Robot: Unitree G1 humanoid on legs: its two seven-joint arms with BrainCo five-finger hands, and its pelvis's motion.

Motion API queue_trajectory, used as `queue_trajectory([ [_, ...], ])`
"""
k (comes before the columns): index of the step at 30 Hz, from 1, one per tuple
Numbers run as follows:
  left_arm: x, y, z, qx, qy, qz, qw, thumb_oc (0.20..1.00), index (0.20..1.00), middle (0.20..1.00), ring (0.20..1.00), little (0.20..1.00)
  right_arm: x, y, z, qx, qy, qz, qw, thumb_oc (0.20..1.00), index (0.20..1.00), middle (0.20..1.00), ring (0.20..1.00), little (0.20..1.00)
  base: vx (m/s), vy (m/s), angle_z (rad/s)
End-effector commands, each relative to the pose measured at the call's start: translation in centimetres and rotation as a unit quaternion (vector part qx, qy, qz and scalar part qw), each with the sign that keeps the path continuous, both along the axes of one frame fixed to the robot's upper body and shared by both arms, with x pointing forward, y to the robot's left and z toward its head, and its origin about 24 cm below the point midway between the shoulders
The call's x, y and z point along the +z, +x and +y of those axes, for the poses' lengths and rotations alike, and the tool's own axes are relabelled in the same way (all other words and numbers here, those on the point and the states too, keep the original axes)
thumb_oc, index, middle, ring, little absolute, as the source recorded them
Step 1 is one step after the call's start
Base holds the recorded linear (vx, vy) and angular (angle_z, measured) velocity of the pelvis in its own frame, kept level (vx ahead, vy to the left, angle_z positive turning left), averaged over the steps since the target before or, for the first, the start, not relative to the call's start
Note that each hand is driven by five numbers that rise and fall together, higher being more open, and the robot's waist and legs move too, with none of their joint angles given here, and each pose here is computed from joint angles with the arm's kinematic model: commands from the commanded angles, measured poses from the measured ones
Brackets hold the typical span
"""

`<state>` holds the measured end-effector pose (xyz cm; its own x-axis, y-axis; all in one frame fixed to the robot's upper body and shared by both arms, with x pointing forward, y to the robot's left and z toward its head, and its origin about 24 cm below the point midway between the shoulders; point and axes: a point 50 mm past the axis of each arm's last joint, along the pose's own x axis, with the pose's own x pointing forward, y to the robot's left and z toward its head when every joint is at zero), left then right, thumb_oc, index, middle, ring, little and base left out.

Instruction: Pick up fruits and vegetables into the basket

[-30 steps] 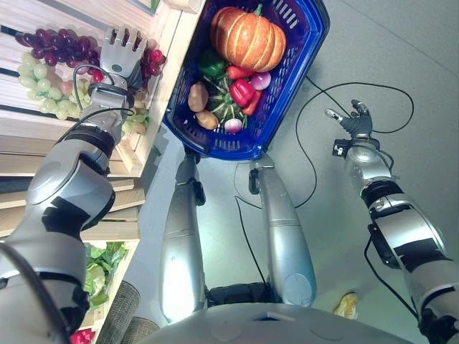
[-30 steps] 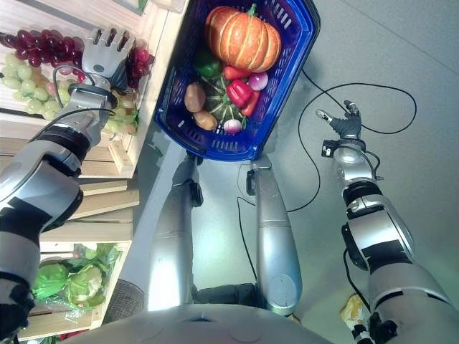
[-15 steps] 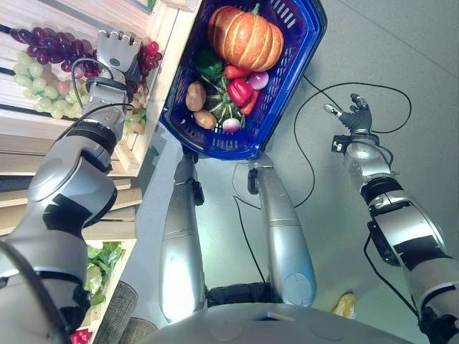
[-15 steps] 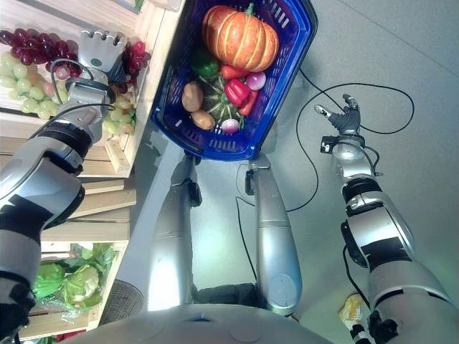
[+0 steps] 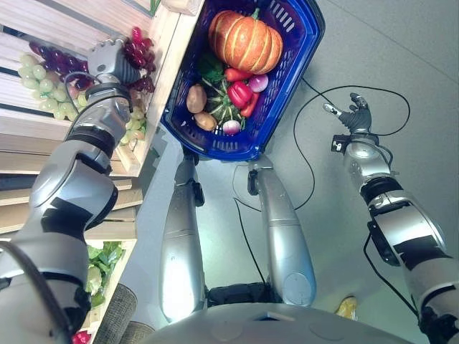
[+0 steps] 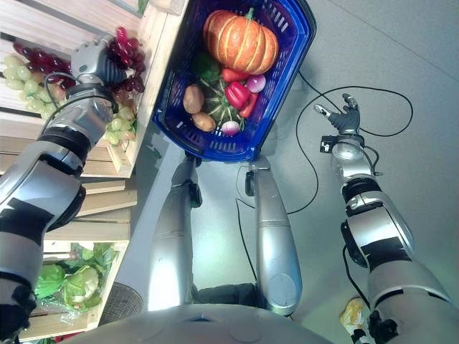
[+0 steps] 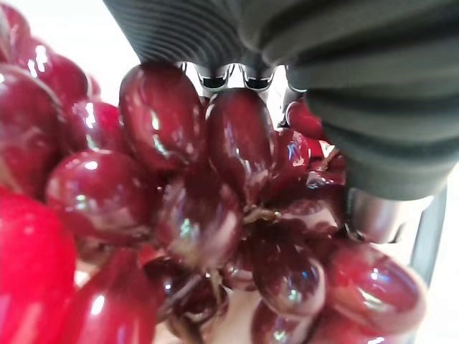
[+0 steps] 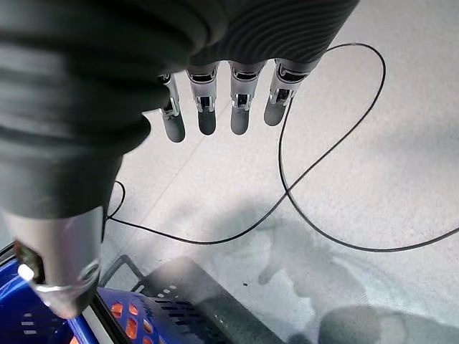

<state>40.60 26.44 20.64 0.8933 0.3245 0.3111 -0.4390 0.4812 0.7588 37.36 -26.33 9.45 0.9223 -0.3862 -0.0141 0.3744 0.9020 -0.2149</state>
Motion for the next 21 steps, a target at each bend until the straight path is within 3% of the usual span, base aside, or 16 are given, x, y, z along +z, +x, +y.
queue_trajectory([
  [1, -1.4, -2.2, 4.6, 0.02, -0.197, -0.071, 0.978, 0.2, 0.2, 0.2, 0.2, 0.2, -1.4, -1.7, -1.0, -0.016, 0.01, -0.014, 1.0, 1.0, 1.0, 1.0, 1.0, 1.0, 0.0, 0.0, 0.0],
  [6, -0.4, -2.5, 4.1, -0.041, -0.304, -0.157, 0.939, 0.2, 0.2, 0.2, 0.2, 0.2, -1.2, -1.9, -0.1, -0.006, 0.017, -0.036, 0.999, 1.0, 1.0, 1.0, 1.0, 1.0, 0.0, -0.011, 0.03],
  [10, 0.9, -3.2, 3.1, -0.12, -0.41, -0.258, 0.867, 0.2, 0.2, 0.2, 0.2, 0.2, -0.1, -1.9, 1.4, 0.02, 0.023, -0.077, 0.997, 1.0, 1.0, 1.0, 1.0, 1.0, -0.01, -0.02, 0.07],
  [14, 1.6, -4.1, 2.4, -0.177, -0.456, -0.315, 0.813, 0.2, 0.2, 0.2, 0.2, 0.2, 1.6, -2.2, 3.5, 0.066, 0.014, -0.125, 0.99, 1.0, 1.0, 1.0, 1.0, 1.0, 0.0, 0.0, 0.0],
  [19, 1.9, -5.1, 1.4, -0.237, -0.467, -0.349, 0.777, 0.2, 0.2, 0.2, 0.2, 0.2, 3.1, -3.0, 5.8, 0.121, 0.008, -0.178, 0.977, 1.0, 1.0, 1.0, 1.0, 1.0, 0.0, -0.011, 0.04],
  [21, 2.2, -5.7, 0.1, -0.29, -0.471, -0.368, 0.748, 0.2, 0.2, 0.2, 0.2, 0.2, 4.5, -3.7, 7.8, 0.162, -0.009, -0.22, 0.962, 1.0, 1.0, 1.0, 1.0, 1.0, 0.0, -0.012, 0.05],
])
